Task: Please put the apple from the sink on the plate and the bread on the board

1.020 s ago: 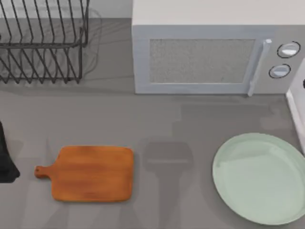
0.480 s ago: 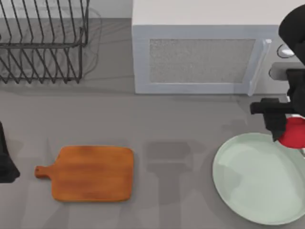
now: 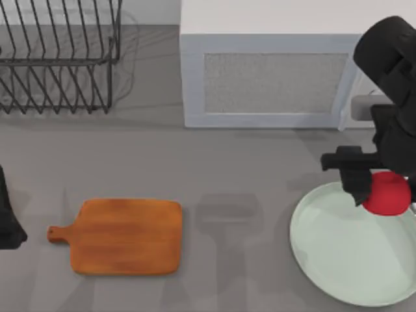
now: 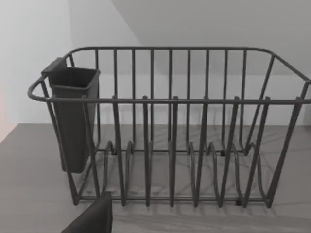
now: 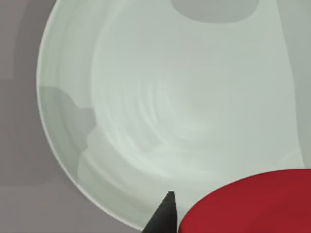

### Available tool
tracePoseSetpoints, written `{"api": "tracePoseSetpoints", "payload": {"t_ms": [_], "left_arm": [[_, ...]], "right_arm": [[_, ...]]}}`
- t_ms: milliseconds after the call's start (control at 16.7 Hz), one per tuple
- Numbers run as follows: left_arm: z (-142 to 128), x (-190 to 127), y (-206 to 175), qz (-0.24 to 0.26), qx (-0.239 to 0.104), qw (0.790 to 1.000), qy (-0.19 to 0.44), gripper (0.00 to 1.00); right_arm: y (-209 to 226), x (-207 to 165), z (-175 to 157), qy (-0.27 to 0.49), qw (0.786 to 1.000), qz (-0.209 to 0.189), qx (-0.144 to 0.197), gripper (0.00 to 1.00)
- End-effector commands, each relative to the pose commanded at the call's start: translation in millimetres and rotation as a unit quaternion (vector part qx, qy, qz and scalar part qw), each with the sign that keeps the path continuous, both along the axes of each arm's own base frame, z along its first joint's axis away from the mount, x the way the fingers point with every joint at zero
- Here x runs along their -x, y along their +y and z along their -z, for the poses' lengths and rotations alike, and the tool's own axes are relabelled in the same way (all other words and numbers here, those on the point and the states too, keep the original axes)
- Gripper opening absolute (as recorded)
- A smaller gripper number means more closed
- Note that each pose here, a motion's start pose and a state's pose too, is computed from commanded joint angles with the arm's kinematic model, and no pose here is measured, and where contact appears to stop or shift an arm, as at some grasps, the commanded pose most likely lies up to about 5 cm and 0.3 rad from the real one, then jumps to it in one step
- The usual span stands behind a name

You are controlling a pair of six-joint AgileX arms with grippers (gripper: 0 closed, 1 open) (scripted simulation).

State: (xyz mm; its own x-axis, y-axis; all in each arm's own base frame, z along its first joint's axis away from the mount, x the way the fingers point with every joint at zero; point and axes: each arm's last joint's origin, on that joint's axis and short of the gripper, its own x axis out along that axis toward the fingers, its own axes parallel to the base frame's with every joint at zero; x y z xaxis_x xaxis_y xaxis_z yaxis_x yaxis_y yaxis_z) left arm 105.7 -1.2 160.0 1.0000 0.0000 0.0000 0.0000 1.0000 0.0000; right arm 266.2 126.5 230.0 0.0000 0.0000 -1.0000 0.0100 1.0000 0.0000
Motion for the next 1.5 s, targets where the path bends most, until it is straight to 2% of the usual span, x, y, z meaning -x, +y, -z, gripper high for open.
{"api": "tracePoseSetpoints", "payload": {"t_ms": [60,840,1500], "left_arm": [[0.0,0.0,0.0,0.000,0.000,1.000,0.000,1.00],[0.0,0.0,0.0,0.000,0.000,1.000,0.000,1.00],[0.0,0.0,0.0,0.000,0.000,1.000,0.000,1.00]], "right_arm": [[0.0,0.0,0.0,0.000,1.000,0.000,0.000,0.00],[0.0,0.0,0.0,0.000,1.000,0.000,0.000,0.98],[-1.9,0.9,-0.7,-0.004,1.000,0.001,-0.002,1.00]]}}
